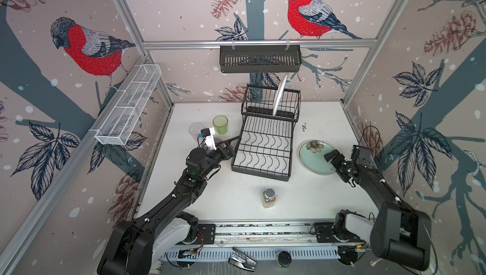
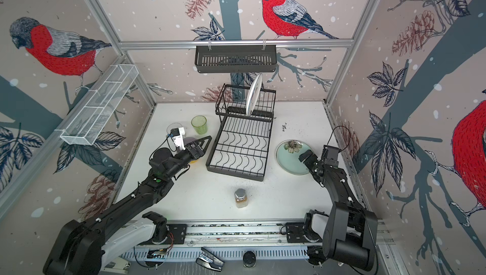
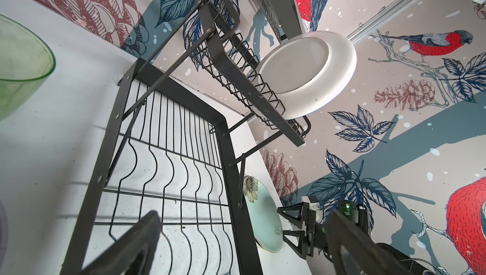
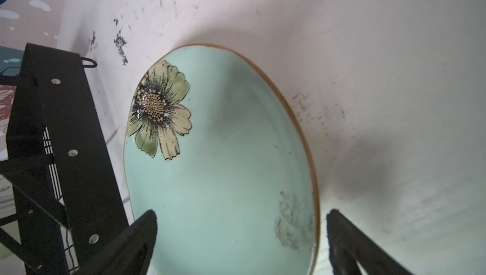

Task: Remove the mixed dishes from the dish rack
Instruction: 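Open the right gripper and draw it back from the stacked plates, then reach the left gripper up to the watermelon plate in the upper rack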

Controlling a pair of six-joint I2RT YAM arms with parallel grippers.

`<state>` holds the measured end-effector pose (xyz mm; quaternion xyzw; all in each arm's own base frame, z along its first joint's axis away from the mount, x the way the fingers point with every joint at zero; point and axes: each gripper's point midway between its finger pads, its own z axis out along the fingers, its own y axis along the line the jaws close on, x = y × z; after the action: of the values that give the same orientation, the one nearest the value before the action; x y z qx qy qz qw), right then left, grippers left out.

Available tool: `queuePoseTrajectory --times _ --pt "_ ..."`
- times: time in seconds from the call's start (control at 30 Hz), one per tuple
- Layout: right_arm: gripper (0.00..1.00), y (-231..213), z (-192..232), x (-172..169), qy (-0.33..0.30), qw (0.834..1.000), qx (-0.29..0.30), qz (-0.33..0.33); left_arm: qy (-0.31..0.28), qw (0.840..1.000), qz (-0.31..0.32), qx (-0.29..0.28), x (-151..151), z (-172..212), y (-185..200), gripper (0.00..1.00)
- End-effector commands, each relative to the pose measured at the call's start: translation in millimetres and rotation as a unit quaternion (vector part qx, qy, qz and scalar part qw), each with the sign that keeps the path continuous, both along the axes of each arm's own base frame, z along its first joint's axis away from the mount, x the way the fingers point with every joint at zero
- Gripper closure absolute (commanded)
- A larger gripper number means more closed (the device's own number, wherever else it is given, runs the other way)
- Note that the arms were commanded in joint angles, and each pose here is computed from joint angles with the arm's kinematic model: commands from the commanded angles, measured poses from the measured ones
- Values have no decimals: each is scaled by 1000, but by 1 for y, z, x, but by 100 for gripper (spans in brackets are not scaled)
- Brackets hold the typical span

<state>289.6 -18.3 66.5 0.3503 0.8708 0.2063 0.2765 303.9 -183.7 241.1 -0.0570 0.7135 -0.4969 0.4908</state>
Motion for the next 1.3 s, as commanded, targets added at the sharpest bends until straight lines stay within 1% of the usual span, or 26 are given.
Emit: queuePoseTrajectory --times 0.0,0.07,0.2,0.3,0.5,0.67,0.77,0.83,0.93,1.07,1.2,1.27 --pt "0 9 18 14 -45 999 4 21 -21 1000 -2 13 1 8 -1 3" --pt "0 17 22 16 -58 998 10 27 -26 1000 3 14 2 12 0 2" --pt "0 16 18 15 -48 999 12 17 -41 999 3 14 3 25 0 3" --pt "0 15 21 13 -53 998 9 13 -47 999 4 12 3 31 0 2" --pt "0 12 42 10 -84 996 -11 12 -59 998 -1 12 3 44 -7 2" --pt "0 25 72 11 -144 989 3 40 -73 996 7 46 4 59 -20 3" --pt "0 40 93 11 -196 978 19 67 -72 995 18 71 13 70 -25 3" --pt "0 50 108 12 -232 969 22 86 -79 994 16 78 21 82 -31 5" --pt "0 65 125 12 -265 958 21 108 -93 991 13 96 34 102 -40 10" --pt "0 78 141 12 -288 948 14 135 -128 987 -1 93 44 133 -54 15" --pt "0 84 148 9 -299 942 1 148 -158 984 -18 83 54 160 -70 26" --pt "0 86 148 7 -306 940 -1 150 -165 982 -36 81 58 167 -84 27"
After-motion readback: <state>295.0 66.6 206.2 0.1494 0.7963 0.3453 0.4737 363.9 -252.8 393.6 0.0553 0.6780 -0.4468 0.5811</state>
